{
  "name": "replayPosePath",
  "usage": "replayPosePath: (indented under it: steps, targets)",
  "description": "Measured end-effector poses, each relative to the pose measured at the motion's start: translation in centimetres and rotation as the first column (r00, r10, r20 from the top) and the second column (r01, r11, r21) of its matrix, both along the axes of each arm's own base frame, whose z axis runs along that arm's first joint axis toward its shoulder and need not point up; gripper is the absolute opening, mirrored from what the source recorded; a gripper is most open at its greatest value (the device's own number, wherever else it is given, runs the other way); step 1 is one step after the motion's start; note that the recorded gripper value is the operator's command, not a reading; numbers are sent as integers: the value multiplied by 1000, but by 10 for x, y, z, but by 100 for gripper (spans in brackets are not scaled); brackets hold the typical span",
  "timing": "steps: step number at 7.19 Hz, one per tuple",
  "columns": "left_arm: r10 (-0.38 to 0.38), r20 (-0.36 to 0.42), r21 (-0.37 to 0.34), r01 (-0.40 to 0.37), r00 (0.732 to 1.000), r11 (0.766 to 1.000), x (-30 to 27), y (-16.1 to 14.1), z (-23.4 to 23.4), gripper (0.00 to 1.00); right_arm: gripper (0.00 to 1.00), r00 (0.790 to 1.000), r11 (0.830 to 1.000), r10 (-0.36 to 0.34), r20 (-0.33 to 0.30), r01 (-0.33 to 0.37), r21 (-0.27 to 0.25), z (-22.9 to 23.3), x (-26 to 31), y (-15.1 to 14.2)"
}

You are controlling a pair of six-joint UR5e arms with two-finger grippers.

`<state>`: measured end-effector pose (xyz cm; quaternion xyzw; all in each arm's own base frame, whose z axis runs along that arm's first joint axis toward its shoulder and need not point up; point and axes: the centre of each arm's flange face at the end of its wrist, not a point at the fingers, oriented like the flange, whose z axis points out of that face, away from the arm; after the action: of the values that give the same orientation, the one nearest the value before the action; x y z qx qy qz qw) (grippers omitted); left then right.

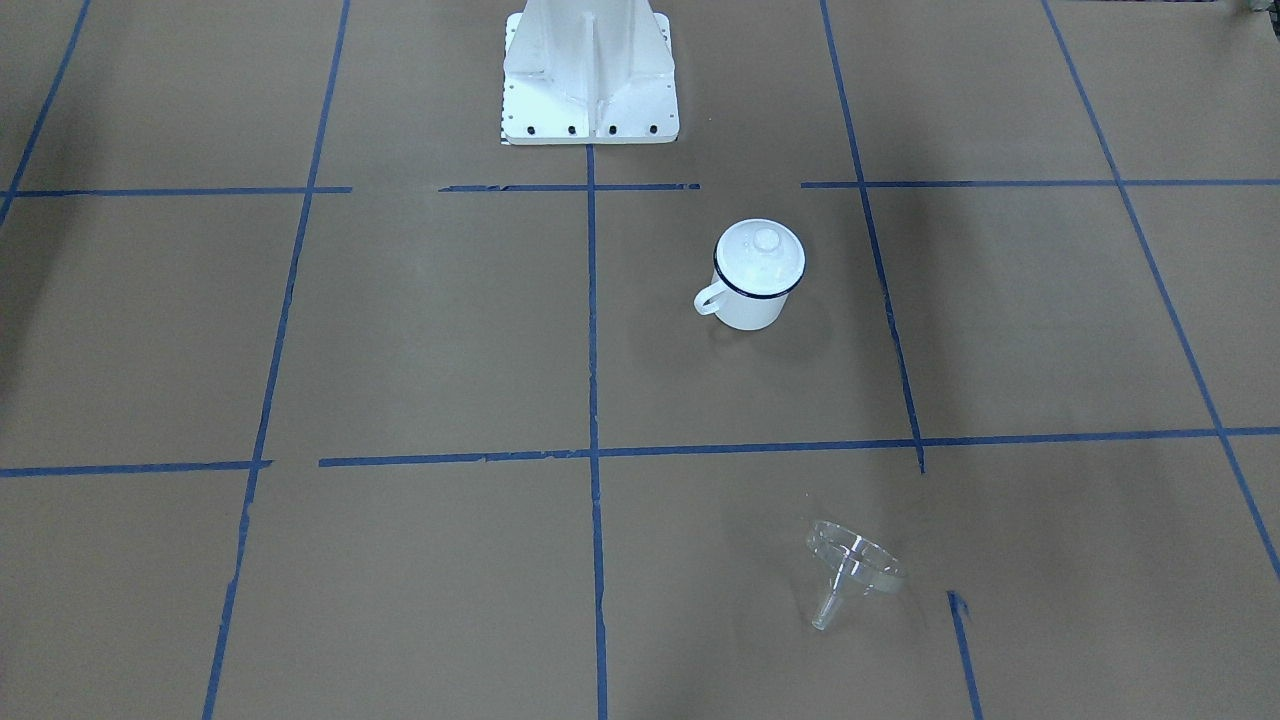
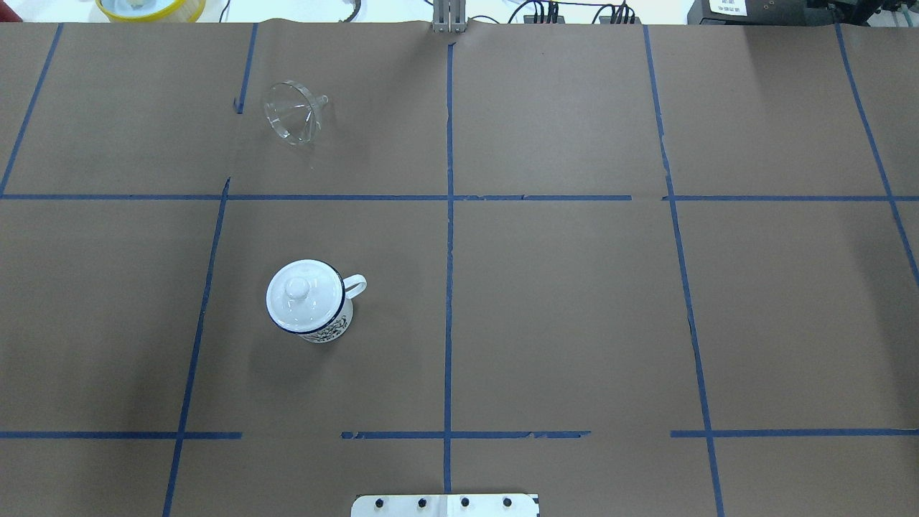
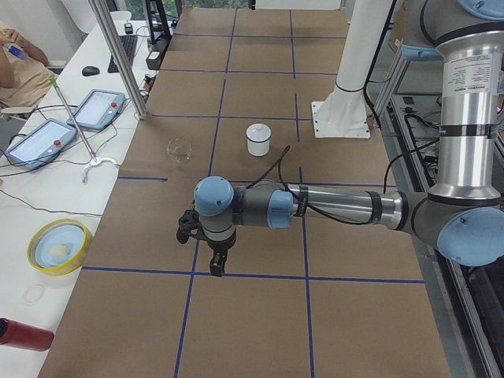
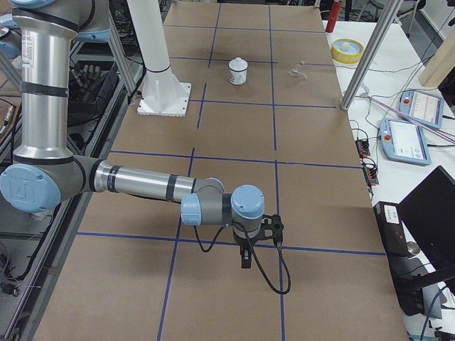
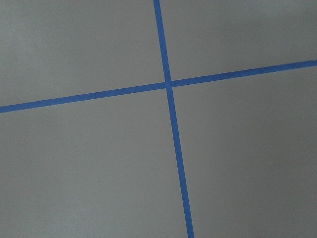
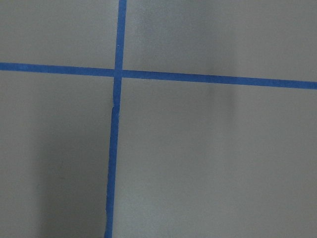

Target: Place funnel on cup

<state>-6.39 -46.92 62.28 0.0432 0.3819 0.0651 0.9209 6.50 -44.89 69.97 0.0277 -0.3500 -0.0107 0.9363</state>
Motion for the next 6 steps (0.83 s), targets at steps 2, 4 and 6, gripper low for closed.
replayPosePath:
  steps: [2,4,6]
  targets:
    - [0,4,3,0,1000,1000,-1,-1,-1,100,100,1000,1000,0,0,0,0,0,0,0]
    - [0,3,8,0,1000,1000,0,-3,-3,100,100,1000,1000,0,0,0,0,0,0,0]
    - [5,-1,55,-5,1000,998,2,-13,-18,100,100,1000,1000,0,0,0,1,0,0,0]
